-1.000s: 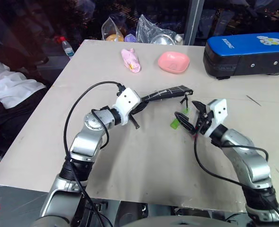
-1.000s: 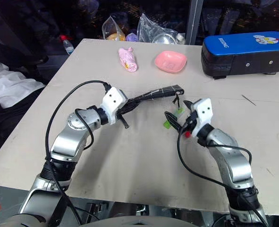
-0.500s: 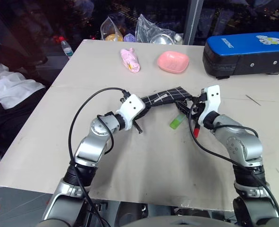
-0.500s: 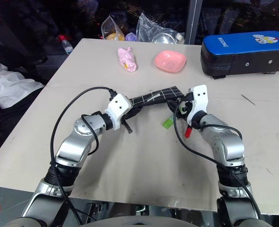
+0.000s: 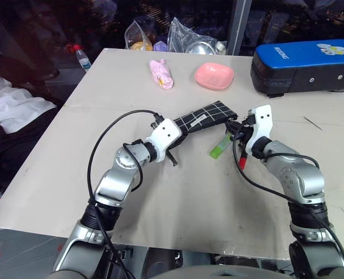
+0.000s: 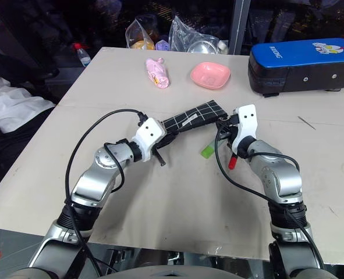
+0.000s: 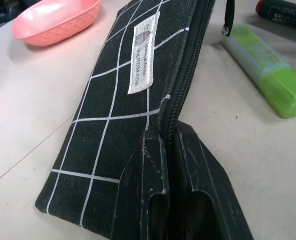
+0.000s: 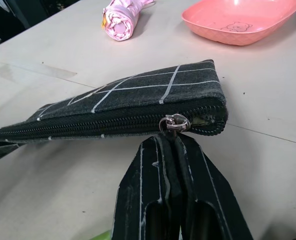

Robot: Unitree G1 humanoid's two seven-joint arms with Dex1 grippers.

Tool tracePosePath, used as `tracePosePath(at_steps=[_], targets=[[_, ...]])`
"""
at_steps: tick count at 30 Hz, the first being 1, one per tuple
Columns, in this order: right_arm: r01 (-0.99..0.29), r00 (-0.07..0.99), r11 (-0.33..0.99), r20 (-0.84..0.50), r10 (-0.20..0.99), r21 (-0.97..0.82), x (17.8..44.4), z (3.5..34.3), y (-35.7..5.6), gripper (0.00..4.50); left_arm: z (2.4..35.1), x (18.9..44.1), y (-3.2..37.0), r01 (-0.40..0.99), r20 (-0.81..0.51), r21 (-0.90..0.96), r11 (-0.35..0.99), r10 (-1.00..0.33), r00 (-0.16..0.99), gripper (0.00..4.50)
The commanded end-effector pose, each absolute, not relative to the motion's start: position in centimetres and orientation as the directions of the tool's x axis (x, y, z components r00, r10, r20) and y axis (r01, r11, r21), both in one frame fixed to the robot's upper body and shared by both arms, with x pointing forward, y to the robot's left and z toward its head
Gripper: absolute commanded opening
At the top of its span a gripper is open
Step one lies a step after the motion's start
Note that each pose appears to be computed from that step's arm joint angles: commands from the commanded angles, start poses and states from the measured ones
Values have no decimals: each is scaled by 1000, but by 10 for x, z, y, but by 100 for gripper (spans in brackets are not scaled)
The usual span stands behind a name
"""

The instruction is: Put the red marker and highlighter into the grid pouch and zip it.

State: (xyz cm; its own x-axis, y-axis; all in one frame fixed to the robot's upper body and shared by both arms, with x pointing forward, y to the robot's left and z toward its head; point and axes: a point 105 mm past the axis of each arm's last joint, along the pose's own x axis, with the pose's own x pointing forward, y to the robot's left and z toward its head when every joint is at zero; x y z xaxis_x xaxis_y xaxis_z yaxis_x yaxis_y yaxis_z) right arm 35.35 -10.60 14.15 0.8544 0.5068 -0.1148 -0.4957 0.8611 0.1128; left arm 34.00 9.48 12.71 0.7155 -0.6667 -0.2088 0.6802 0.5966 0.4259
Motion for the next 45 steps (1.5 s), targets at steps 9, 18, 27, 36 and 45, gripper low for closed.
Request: tracePosePath(at_steps=[9,18,27,36,45], targets=[[-496,863,864,-69,501,83,357,157,-111,0,145,330,94,515,50,664,543,-718,694,172],[-502,858,862,-80,507,75,357,157,-114,0,124,322,106,445,97,700,558,-692,715,347],[-512,852,856,-86,516,67,356,158,-114,0,123,328,108,405,138,719,564,-688,712,347],[-513,852,856,-83,516,62,355,159,-114,0,108,337,111,439,103,697,568,-684,722,124],[-582,812,809,-105,574,-86,351,163,-104,0,115,336,101,424,136,716,555,-707,694,8]])
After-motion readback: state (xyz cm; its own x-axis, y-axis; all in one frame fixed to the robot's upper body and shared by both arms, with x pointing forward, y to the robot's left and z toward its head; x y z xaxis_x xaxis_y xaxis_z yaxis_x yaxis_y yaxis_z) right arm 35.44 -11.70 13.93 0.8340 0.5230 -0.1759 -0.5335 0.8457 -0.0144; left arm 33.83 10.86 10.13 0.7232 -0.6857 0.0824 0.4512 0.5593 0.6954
